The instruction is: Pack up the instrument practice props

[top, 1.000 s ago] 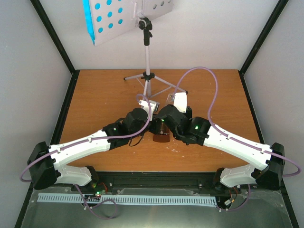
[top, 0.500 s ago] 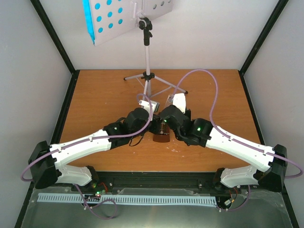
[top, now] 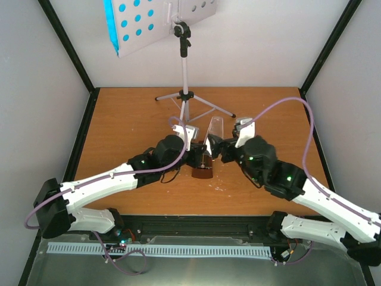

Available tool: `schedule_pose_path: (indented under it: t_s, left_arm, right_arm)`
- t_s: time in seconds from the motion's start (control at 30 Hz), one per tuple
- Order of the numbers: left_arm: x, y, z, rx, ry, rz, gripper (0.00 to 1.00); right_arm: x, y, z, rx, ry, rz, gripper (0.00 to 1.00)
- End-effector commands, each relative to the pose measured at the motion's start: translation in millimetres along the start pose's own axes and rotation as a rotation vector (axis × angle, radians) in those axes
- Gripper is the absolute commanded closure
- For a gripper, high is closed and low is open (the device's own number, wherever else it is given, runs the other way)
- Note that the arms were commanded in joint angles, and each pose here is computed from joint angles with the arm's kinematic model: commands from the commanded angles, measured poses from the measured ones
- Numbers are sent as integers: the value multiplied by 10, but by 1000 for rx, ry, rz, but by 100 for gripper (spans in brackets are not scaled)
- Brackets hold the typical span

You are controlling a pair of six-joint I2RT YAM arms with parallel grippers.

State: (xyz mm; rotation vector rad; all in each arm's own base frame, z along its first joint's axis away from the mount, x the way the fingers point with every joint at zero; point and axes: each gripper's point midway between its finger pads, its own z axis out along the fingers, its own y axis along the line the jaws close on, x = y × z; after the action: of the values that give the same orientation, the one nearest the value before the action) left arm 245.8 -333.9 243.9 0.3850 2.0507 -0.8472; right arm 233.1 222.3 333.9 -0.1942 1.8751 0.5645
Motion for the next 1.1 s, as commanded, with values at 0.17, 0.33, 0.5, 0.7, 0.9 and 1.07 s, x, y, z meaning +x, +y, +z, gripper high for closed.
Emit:
schedule_pose_path:
  t_s: [0.17, 0.33, 0.5, 0.7, 0.9, 1.07]
  left_arm:
    - [-262, -341, -465, 389, -90, -21, 100]
    - [-314, -602, -857, 639, -107, -20, 100]
    - [-383, -962, -1243, 885, -102, 21, 100]
    - [-444, -1097, -1380, 960, -90, 52, 100]
    - [-482, -1163, -1444, 1006, -92, 59, 100]
    - [-481, -1162, -1425, 1006, -90, 57, 100]
  right_arm:
    - [-459, 172, -312, -579, -95, 123, 1]
    - [-610, 414, -617, -871, -163, 150, 0]
    - [-645, 592, -783, -1037, -154, 151, 0]
    - [-634, 807, -934, -1167, -138, 124, 4]
    - [-614, 926, -1076, -1257, -126, 111, 19]
    - [-533, 942, -1033, -1244, -88, 117, 33]
